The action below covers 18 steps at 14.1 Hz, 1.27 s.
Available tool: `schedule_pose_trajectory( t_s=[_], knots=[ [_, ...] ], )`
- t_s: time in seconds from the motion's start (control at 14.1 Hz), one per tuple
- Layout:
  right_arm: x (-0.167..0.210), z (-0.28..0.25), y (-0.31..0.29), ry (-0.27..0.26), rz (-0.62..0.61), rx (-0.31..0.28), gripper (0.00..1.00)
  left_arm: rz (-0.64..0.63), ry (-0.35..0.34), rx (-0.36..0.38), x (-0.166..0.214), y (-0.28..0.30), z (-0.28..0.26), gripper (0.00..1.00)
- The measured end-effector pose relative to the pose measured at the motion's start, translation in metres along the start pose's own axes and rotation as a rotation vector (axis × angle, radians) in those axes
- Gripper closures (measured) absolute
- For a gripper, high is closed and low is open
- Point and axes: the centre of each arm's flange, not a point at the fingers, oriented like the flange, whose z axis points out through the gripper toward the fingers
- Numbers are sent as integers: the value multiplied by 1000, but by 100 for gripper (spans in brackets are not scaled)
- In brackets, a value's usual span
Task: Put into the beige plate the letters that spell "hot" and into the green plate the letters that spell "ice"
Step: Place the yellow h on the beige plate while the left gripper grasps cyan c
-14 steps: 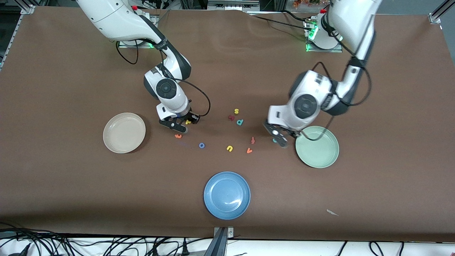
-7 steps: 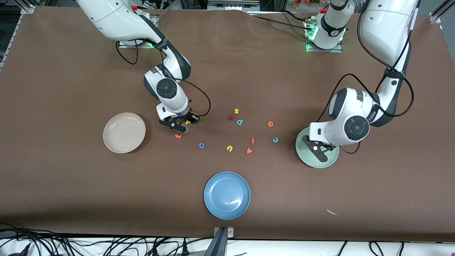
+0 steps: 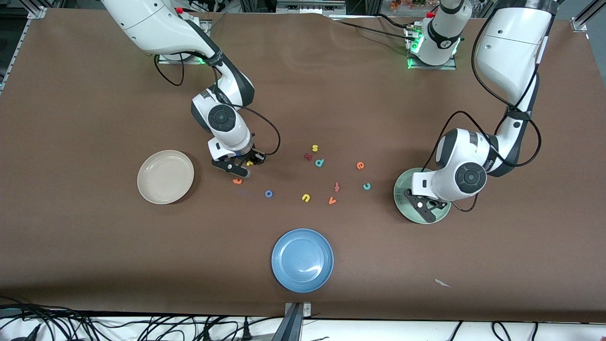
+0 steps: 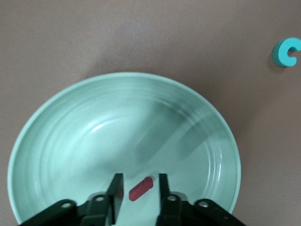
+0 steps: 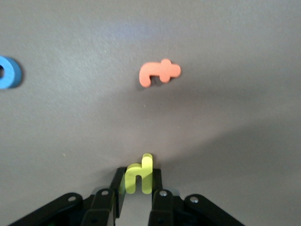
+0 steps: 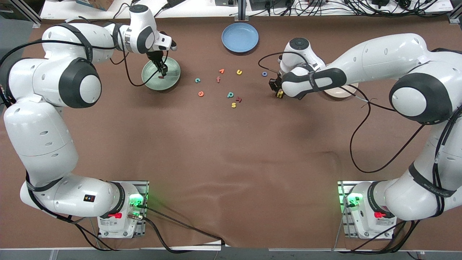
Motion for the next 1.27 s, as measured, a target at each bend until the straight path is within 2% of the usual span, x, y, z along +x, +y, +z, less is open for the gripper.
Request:
schedule_pose_trajectory(
  t_s=[0.14, 0.42, 0.71, 0.92, 1.06, 1.27],
  knots=[
    [12, -8, -2, 10, 2, -12, 74, 13, 19, 11, 8, 6, -16, 38],
    [47, -35, 5, 11, -58, -83, 74, 57, 65, 37, 29, 28, -61, 1],
    [82, -56, 43, 10, -177, -152, 74, 123, 84, 45, 74, 82, -68, 0],
    [103, -68, 78, 11, -271, -186, 74, 119, 49, 25, 94, 119, -39, 0],
    [113, -71, 107, 3, -335, -207, 74, 117, 28, 10, 98, 124, -14, 0],
    [130, -66, 155, 3, -437, -195, 74, 109, 34, 11, 99, 117, 9, 0]
  ],
)
